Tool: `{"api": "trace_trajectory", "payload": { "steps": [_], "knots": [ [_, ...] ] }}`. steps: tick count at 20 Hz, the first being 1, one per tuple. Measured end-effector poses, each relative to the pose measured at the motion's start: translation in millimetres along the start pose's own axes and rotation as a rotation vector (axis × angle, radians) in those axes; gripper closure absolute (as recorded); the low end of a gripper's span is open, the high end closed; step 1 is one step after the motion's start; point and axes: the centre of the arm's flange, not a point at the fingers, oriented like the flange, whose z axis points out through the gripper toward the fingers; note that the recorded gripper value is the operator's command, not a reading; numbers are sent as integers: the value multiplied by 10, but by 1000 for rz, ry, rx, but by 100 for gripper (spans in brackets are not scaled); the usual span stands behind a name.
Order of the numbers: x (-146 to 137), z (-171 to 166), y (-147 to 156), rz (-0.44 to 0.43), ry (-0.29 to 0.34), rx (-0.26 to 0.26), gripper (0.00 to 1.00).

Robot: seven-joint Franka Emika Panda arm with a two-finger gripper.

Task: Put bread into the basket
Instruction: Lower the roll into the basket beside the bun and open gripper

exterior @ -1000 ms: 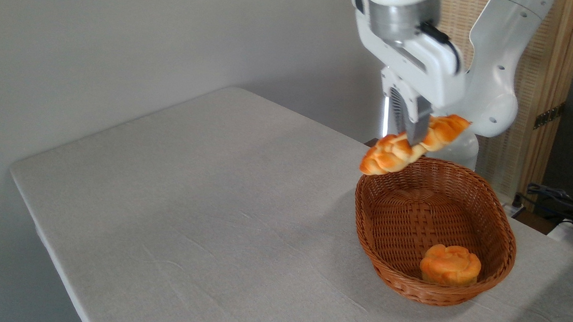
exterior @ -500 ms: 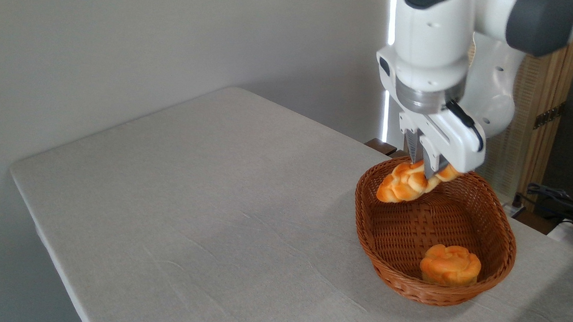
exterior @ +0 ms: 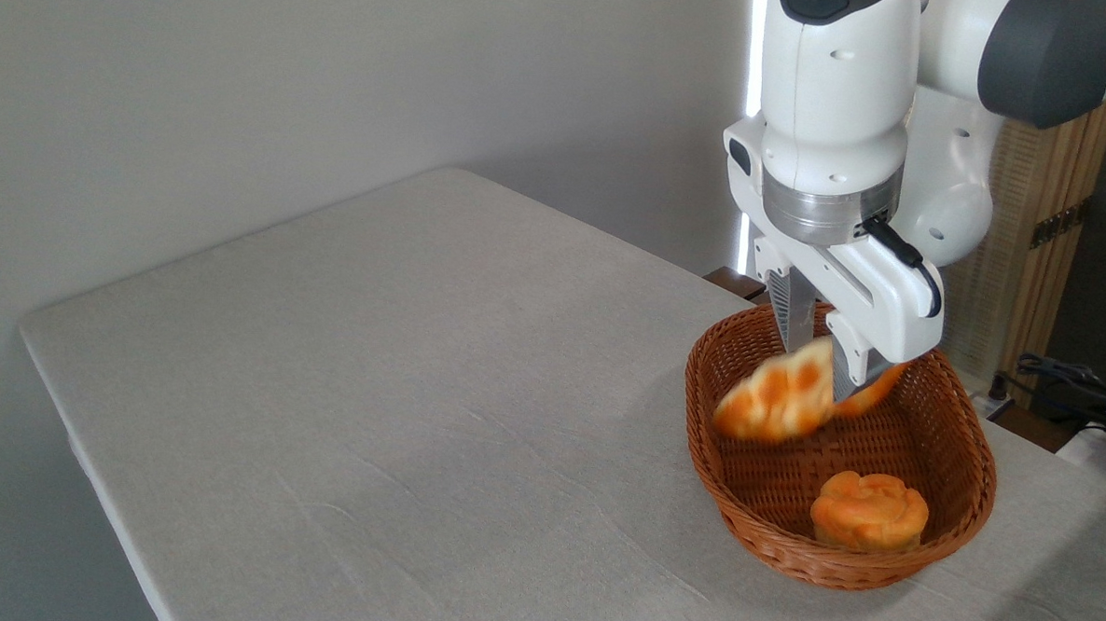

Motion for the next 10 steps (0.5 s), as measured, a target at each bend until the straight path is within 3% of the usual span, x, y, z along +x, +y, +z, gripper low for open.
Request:
{"api": "trace_trajectory", "payload": {
  "steps": [7,10],
  "knots": [
    [17,-56,-5,8,-38,27,0],
    [266,-408,93,37,14,86,0]
  ]
}}
